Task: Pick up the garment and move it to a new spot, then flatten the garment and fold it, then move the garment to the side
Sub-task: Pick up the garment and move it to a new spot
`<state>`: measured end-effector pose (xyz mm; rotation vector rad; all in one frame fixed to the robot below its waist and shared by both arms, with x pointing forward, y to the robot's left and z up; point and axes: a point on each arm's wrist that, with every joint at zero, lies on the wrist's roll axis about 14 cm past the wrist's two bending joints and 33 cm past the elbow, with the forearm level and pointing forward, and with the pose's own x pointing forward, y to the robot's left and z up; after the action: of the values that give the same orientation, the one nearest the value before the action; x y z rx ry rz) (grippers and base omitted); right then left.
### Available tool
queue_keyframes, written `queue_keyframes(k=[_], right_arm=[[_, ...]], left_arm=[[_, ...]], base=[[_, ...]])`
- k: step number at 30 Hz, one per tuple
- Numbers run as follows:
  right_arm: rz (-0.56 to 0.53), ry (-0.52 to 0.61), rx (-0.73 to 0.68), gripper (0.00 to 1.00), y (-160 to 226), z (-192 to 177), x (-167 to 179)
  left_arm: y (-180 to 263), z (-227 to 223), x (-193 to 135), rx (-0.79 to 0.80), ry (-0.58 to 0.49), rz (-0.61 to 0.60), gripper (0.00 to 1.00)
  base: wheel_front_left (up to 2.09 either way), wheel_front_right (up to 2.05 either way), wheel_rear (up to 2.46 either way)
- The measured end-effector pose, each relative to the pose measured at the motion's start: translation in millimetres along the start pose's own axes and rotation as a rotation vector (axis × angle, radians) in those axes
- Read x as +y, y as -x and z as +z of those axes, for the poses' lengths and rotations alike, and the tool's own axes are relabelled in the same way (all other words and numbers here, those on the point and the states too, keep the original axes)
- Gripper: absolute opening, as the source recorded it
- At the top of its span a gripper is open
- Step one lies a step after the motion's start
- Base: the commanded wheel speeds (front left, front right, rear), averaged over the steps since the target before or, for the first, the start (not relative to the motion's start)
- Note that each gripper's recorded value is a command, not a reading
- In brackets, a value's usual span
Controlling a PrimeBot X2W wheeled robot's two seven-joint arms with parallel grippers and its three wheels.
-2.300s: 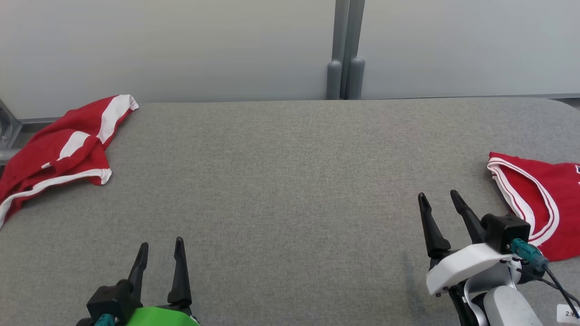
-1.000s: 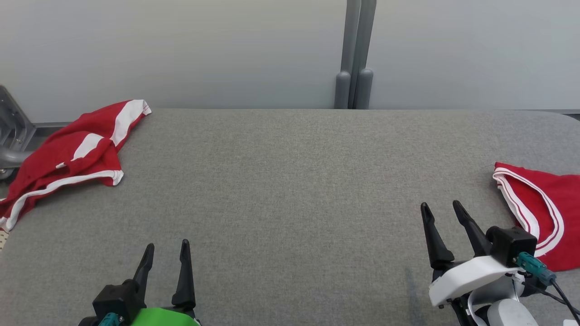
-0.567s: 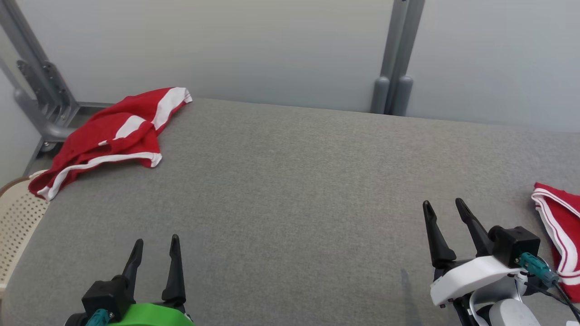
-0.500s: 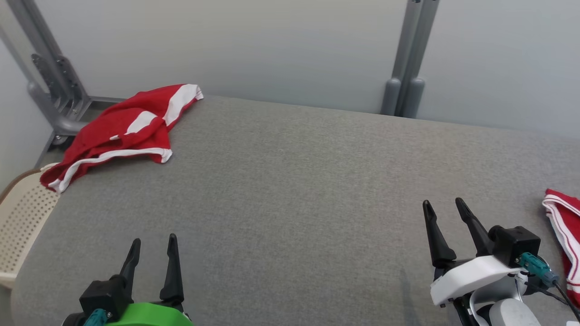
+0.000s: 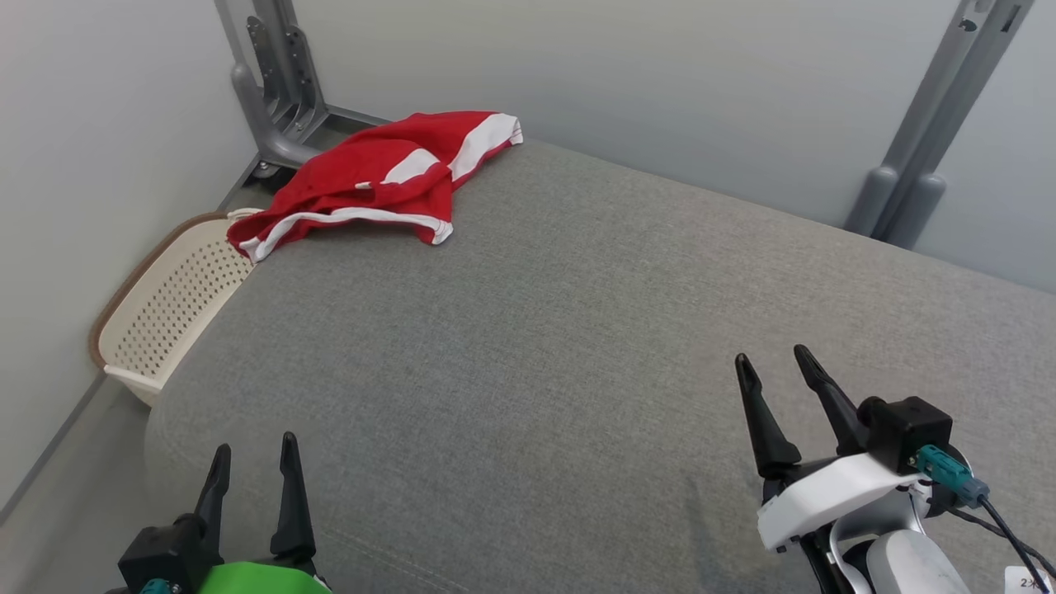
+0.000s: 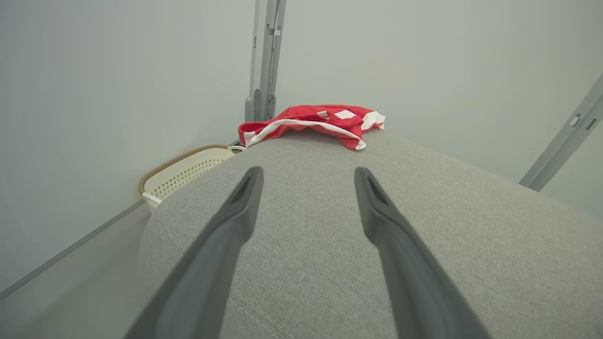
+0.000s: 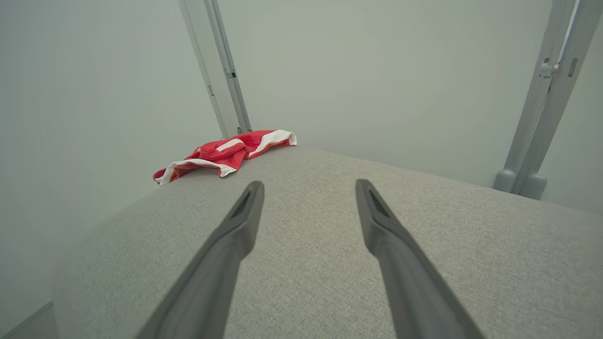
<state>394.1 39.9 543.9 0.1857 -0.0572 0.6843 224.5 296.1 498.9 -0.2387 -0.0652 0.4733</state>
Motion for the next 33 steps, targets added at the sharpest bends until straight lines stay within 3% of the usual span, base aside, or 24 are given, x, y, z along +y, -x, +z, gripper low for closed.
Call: queue_keyframes(k=[9, 23, 29, 33], right_arm=[[0.035, -0.014, 0.025, 1.0, -10, -10, 9], [-0.012, 0.012, 0.02, 1.0, -14, -7, -12], [-0.019, 0.044, -0.008, 1.0, -37, 3, -25], [-0.023, 0.056, -0.018, 1.0, -53, 4, -35]], left_arm=[[4, -1, 6, 0.001, 0.003, 0.035, 1.0], [-2, -10, -2, 0.042, -0.002, 0.017, 1.0], [-35, -1, -18, 0.021, -0.032, -0.024, 1.0], [-76, 20, -26, -0.025, -0.125, -0.079, 1.0]], base=[[0.0, 0.0, 0.0], [0.0, 0.0, 0.0], [0.0, 0.0, 0.0], [0.0, 0.0, 0.0]])
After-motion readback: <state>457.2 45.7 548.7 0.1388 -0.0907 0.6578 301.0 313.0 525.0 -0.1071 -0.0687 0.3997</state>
